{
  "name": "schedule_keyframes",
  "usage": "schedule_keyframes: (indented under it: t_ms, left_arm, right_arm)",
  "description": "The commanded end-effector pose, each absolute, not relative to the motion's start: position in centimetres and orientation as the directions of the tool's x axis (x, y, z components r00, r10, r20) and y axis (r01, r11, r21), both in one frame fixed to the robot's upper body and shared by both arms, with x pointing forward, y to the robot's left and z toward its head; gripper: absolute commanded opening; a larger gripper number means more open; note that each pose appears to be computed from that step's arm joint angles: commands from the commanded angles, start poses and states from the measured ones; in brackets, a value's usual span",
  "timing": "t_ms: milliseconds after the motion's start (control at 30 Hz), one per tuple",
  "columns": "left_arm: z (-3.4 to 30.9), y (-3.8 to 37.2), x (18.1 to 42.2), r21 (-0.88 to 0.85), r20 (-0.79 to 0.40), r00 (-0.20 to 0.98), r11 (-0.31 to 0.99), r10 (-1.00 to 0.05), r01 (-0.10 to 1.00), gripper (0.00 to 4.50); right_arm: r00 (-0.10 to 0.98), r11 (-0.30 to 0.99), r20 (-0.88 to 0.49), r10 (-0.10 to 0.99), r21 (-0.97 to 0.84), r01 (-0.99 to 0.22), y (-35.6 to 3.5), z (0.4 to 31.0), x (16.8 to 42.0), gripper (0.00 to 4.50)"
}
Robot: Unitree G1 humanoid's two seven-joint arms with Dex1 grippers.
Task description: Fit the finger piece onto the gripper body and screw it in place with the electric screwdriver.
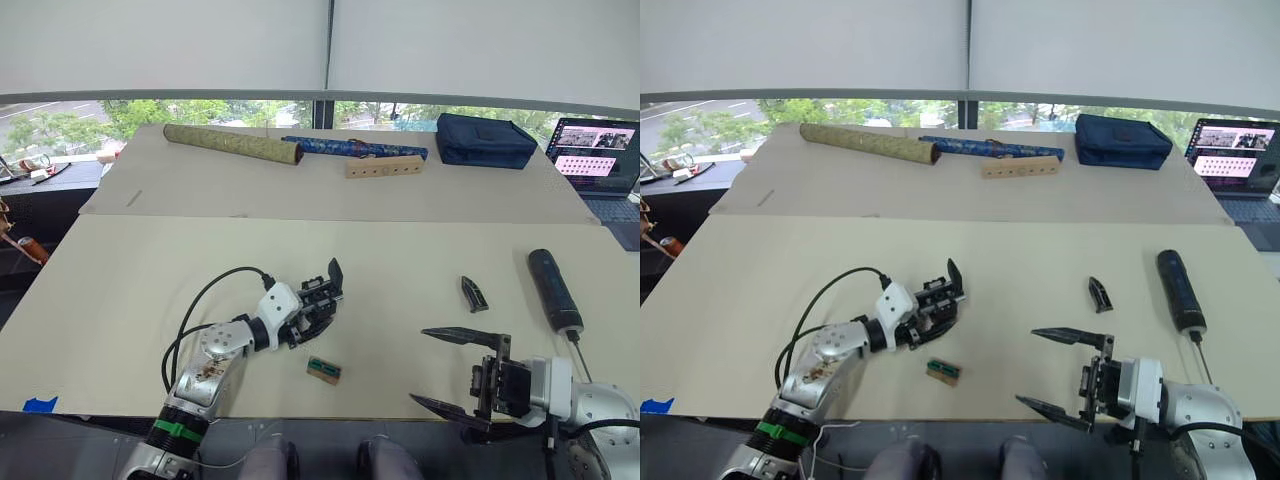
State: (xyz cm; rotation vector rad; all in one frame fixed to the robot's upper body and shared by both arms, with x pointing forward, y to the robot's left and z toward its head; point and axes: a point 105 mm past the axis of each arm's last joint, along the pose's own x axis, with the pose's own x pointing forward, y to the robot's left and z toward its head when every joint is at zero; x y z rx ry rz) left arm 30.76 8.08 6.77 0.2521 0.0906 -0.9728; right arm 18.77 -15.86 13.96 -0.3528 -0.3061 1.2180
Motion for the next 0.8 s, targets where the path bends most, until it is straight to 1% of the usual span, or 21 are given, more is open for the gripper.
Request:
schedule_keyframes:
  t_ms: [33,200,300,367,433,500,533,700,800]
  left_arm:
    - [7.2,9.1,30.5,0.165,-0.191,0.537,0.512,-0.822,0.843,4.46]
    - [7.7,11.0,30.1,0.174,-0.231,0.458,0.427,-0.858,0.887,4.46]
    - [8.2,11.9,30.4,0.198,-0.236,0.387,0.346,-0.891,0.917,4.46]
    - [8.4,12.2,30.7,0.215,-0.224,0.365,0.319,-0.904,0.923,4.46]
    - [8.5,12.0,30.8,0.194,-0.216,0.299,0.260,-0.929,0.946,4.46]
    - [8.5,11.2,30.9,0.173,-0.234,0.188,0.149,-0.954,0.974,4.46]
    - [8.4,10.9,31.1,0.170,-0.240,0.157,0.118,-0.958,0.978,4.46]
    - [8.4,9.6,32.4,0.200,-0.269,0.091,0.037,-0.959,0.979,4.46]
    - [8.2,9.3,32.8,0.207,-0.279,0.076,0.018,-0.957,0.978,4.46]
  right_arm:
    - [0.301,0.287,0.043,0.953,-0.449,-0.846,-15.5,14.8,18.6,4.50]
    - [0.300,0.285,0.038,0.953,-0.447,-0.848,-15.4,15.0,18.7,4.50]
    - [0.303,0.288,0.039,0.952,-0.445,-0.848,-15.4,15.1,18.8,4.50]
    - [0.304,0.289,0.039,0.952,-0.444,-0.848,-15.3,15.1,18.8,4.50]
    - [0.302,0.288,0.040,0.952,-0.441,-0.850,-15.2,15.2,18.9,4.50]
    - [0.297,0.282,0.037,0.954,-0.439,-0.853,-15.2,15.2,18.9,4.50]
    - [0.295,0.280,0.035,0.955,-0.439,-0.854,-15.2,15.3,19.0,4.50]
    - [0.303,0.284,0.028,0.953,-0.438,-0.853,-15.4,15.2,18.8,4.50]
    - [0.307,0.286,0.023,0.951,-0.434,-0.854,-15.4,15.1,18.5,4.50]
